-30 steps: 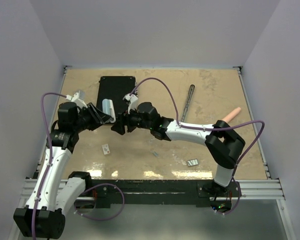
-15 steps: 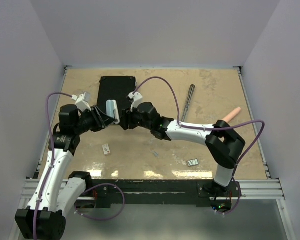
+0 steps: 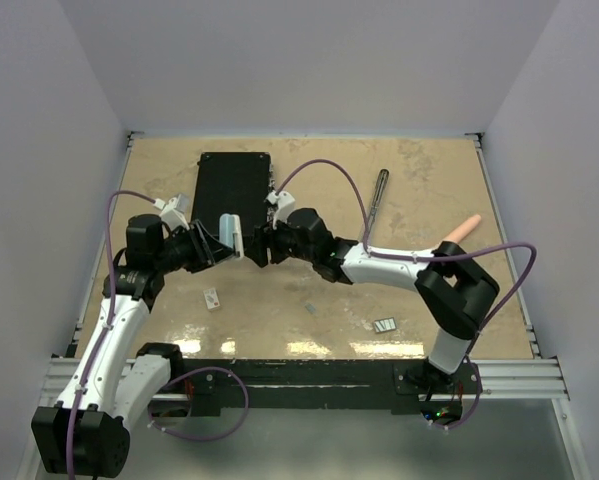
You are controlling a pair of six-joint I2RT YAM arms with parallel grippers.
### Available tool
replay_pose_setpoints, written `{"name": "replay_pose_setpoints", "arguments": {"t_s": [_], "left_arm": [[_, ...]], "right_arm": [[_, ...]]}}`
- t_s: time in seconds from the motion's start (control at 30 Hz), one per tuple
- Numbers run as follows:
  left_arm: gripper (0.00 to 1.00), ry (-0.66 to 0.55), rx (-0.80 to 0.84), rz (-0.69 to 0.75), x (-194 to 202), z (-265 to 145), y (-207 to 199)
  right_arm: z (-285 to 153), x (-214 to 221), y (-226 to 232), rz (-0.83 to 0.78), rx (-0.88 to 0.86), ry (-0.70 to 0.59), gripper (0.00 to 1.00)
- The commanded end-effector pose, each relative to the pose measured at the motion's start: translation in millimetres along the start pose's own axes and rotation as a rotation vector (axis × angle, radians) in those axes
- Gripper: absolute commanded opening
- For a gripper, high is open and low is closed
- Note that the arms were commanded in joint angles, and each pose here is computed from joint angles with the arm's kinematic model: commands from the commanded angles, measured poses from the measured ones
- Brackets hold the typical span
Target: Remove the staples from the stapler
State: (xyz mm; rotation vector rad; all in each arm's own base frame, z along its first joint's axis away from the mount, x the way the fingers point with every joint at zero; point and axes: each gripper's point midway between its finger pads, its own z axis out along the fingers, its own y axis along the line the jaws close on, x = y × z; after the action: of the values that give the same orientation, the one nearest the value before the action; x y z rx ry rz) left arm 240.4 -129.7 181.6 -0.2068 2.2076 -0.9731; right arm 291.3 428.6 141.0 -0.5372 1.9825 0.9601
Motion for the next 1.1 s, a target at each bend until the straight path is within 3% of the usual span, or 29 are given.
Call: {"name": "replay_pose_setpoints", "arguments": {"t_s": [0.0,0.3,0.57,0.87,1.07], "left_arm": [[0.0,-0.064,0.095,0.079,-15.9,-2.3,-20.3],[0.0,-0.037,0.151,0.054,-7.4,3.6,-22.5],[0.0,-0.031,0.157,0.049,-4.6,4.5,-21.5],[0.0,-0.025,0.182,0.04,-3.1,5.0,-24.7],[0.0,0.039,0.181,0.018,6.6,8.8,-20.8]], "right_arm": [[-23.6,-2.6,12.3,-0.086,-0.061,0.004,0.65],[-33.0,-15.9,50.9,-0.019,-0.234,-0.047,0.68],[-20.6,-23.7,50.0,0.002,-0.207,-0.058,0.67],[-6.3,-20.1,33.8,-0.011,-0.124,-0.04,0.59],[-6.6,-30.4,3.4,-0.057,0.036,-0.094,0.45]]}}
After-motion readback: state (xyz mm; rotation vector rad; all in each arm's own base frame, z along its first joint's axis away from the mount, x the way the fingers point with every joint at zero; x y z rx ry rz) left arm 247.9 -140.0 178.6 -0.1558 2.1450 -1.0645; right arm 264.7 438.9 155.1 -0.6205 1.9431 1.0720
